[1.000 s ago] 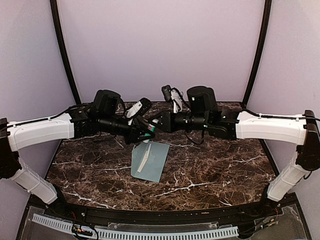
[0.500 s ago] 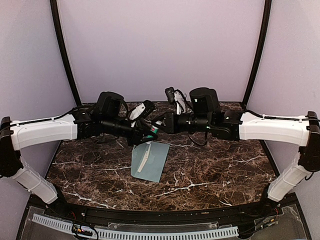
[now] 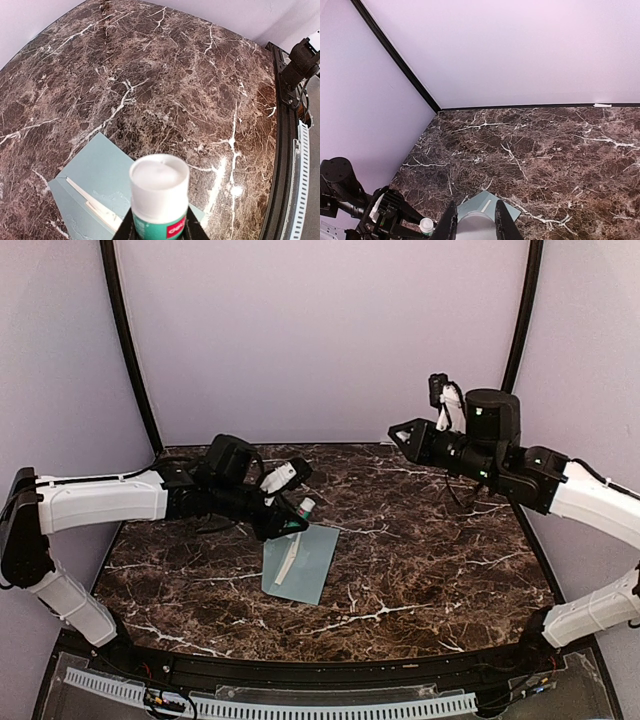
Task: Place the letter into the envelope and seal it
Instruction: Open the solid glue cap from the solid glue, then place the solid glue cap at the center of the board.
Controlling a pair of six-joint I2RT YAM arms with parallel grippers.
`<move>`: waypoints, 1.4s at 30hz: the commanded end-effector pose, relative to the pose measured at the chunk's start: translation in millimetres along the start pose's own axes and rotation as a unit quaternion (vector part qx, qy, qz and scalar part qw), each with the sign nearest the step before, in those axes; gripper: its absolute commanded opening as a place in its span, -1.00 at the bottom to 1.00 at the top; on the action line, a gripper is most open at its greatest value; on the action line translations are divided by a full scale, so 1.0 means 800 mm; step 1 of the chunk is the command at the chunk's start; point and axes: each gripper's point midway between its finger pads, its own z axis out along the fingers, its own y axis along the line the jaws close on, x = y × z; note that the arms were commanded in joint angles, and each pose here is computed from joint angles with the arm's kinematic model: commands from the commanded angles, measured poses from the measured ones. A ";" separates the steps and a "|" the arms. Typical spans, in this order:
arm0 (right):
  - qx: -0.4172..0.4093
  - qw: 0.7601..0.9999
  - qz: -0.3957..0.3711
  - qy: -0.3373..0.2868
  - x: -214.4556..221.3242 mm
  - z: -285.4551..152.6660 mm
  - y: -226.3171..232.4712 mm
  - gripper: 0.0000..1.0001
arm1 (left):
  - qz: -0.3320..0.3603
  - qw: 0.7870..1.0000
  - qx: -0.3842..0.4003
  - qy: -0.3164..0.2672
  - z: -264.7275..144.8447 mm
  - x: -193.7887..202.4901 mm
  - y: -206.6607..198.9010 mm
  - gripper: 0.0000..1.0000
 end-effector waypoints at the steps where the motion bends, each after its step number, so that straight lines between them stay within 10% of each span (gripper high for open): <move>1: 0.058 0.998 -0.010 0.020 0.035 0.006 -0.042 -1.00 | -0.003 0.999 -0.029 -0.030 -0.026 -0.020 0.012 -1.00; 11: 0.161 0.983 -0.025 0.078 0.156 0.042 -0.132 -1.00 | -0.120 0.955 -0.154 -0.222 -0.208 -0.077 0.133 -1.00; 42: 0.272 0.949 -0.041 0.152 0.276 0.137 -0.209 -0.54 | -0.133 0.963 -0.085 -0.219 -0.189 -0.061 0.112 -1.00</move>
